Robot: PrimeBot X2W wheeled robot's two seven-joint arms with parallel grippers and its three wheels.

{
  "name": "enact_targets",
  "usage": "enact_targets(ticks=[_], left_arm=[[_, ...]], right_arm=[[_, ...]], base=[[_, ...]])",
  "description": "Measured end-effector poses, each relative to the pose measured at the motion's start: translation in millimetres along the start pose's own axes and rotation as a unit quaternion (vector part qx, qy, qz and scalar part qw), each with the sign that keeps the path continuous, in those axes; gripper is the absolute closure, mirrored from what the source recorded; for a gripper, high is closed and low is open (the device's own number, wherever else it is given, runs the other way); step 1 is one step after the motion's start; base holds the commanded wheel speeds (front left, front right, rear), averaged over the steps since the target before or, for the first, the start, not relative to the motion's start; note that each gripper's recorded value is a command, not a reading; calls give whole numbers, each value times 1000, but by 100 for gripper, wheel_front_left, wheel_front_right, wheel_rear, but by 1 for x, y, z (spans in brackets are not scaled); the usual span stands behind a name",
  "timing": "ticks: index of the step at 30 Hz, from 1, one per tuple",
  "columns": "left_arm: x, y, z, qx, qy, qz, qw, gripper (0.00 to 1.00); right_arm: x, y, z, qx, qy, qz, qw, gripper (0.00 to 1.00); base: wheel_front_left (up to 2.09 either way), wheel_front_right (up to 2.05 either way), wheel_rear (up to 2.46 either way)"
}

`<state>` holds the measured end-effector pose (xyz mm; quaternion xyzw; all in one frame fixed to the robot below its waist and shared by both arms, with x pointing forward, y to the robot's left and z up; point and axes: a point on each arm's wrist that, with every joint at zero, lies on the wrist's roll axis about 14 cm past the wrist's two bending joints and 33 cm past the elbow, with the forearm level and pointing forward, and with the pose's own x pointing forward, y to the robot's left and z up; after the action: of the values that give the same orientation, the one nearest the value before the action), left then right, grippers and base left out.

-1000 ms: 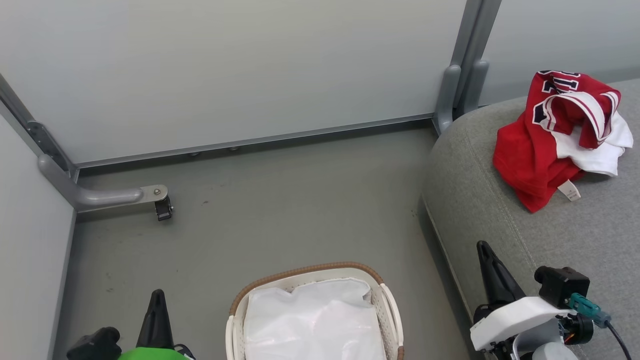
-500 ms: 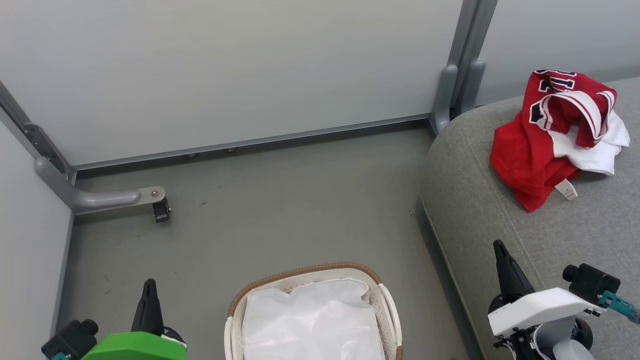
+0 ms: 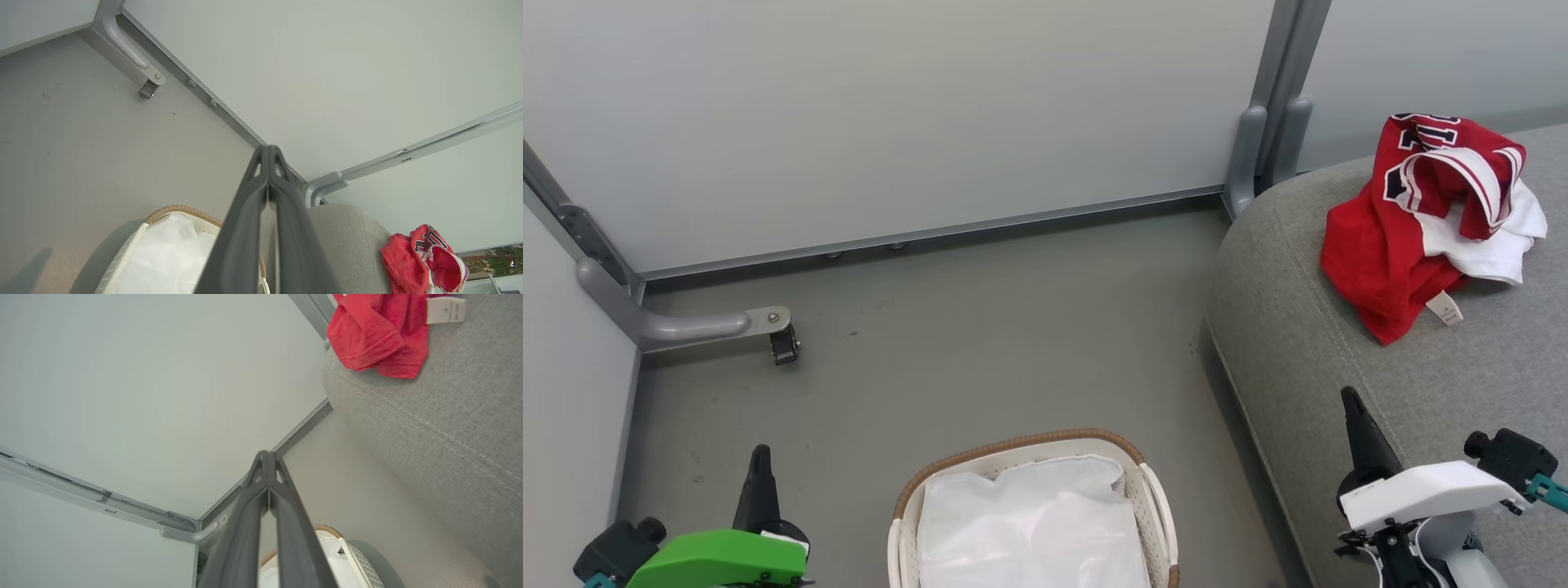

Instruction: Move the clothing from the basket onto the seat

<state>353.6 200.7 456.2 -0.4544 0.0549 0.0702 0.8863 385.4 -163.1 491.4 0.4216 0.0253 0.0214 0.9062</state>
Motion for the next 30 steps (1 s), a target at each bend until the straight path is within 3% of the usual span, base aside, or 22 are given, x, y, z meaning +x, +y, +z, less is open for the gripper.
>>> enact_targets(ticks=[30], left_arm=[[12, -16, 10, -143, 6, -26, 989, 100]], right_arm=[[0, -10, 14, 160, -10, -16, 987, 100]], base=[[0, 0, 0]])
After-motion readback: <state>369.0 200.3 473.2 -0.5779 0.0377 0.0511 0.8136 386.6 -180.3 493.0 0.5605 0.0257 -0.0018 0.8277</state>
